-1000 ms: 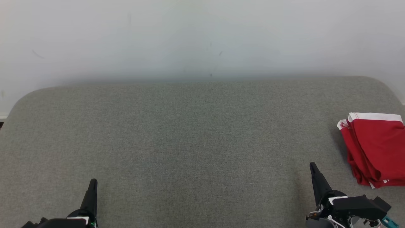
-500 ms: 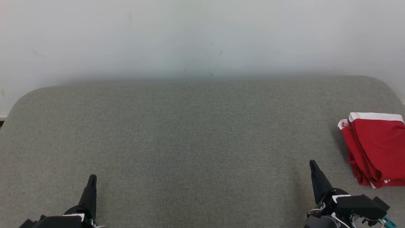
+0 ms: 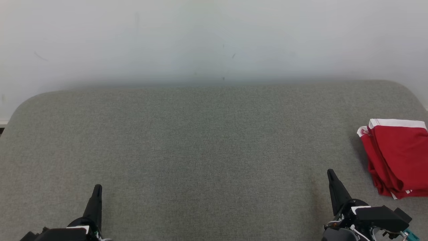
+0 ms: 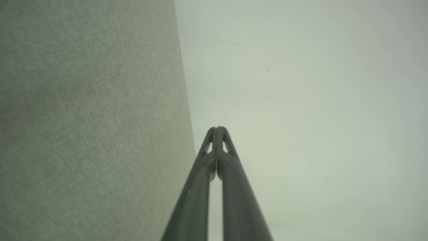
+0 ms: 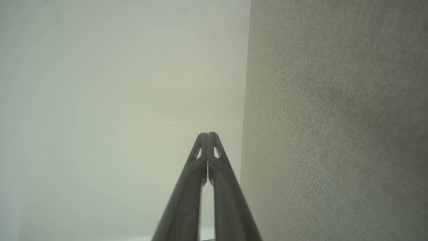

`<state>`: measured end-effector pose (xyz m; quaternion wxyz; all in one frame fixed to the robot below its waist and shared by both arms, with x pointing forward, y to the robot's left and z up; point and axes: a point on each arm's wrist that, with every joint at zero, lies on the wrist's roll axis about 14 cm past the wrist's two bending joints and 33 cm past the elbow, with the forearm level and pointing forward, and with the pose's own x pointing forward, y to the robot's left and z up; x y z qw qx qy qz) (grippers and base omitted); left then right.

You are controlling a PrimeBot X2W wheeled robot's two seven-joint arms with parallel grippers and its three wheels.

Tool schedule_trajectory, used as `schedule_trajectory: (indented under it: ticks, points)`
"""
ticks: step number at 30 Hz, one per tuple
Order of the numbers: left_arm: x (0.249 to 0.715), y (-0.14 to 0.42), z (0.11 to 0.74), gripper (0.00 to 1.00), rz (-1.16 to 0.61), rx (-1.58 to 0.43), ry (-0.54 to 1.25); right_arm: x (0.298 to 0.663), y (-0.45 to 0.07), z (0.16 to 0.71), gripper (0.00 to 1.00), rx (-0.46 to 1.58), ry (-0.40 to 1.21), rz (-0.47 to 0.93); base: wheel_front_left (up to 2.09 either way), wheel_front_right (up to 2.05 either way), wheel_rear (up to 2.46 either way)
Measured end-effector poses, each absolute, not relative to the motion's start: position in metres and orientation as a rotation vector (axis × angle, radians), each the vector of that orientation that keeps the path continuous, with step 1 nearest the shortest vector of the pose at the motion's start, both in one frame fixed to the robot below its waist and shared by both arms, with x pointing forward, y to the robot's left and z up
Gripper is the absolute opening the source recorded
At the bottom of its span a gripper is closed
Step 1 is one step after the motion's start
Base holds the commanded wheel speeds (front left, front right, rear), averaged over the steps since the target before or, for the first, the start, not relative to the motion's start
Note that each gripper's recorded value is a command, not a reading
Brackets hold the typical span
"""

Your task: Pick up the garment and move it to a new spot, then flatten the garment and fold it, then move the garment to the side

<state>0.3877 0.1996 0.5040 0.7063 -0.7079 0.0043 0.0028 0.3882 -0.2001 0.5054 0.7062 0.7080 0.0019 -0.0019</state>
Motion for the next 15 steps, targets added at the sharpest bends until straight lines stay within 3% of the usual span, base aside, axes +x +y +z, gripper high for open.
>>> schedule_trajectory:
  ticks: [15]
  points:
    - [0.3877, 0.1995, 0.5041, 0.00, 0.006, -1.573, 0.010, 0.3882, -0.2001, 0.5055, 0.00, 1.573, 0.004, -0.004, 0.00, 0.00, 0.00]
